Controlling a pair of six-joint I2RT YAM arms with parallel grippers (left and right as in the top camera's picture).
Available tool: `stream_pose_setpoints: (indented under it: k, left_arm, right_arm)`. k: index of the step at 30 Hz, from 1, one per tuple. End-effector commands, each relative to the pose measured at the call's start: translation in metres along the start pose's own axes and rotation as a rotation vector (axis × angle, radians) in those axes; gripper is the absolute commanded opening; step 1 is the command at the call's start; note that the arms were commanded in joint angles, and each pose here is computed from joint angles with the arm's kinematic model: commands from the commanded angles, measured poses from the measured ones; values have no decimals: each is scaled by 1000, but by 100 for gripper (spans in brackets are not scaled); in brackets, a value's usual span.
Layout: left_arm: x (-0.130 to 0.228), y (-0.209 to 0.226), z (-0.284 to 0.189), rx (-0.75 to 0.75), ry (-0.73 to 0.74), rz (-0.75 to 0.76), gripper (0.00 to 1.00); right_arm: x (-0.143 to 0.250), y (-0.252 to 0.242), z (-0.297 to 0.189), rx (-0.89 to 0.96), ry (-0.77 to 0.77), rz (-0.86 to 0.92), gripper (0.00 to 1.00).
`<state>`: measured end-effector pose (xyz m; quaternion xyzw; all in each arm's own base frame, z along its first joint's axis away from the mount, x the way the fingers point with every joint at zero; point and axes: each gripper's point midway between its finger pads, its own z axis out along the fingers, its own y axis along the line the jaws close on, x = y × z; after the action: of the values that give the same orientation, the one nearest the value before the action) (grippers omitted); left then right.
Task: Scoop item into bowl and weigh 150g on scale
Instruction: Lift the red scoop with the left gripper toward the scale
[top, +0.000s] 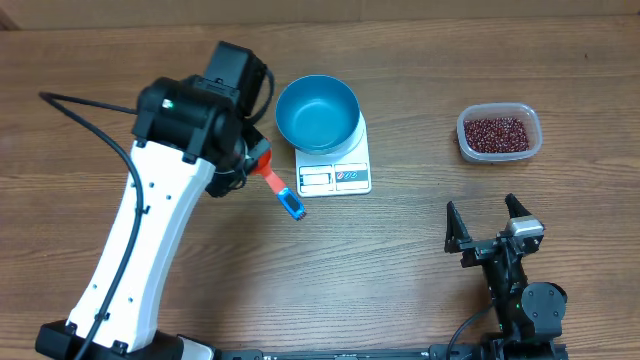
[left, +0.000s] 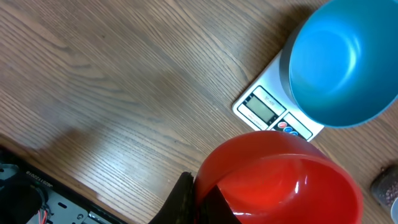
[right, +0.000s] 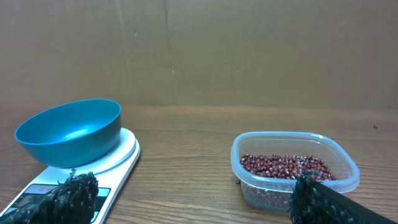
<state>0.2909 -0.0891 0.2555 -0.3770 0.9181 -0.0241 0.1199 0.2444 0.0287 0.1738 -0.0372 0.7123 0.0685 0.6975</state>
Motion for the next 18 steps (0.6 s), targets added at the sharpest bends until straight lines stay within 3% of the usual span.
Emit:
stream_pose_setpoints:
  k: [1,6,10,18]
  left_arm:
    - [-1,0,1,-12,-31,-16,4]
    - [10,-6,1,18,36,-37,4]
    - [20,-10,1,34,89,-145,4]
    - [24,-13,0,24,56,-177,4]
  right_arm:
    - [1,2,0,-7,-6,-6,100]
    - [2,10,0,-59,-2,33,100]
    - [-1,22,-1,-128,-6,147,100]
    - [-18,45,-8,-262,-21,267,100]
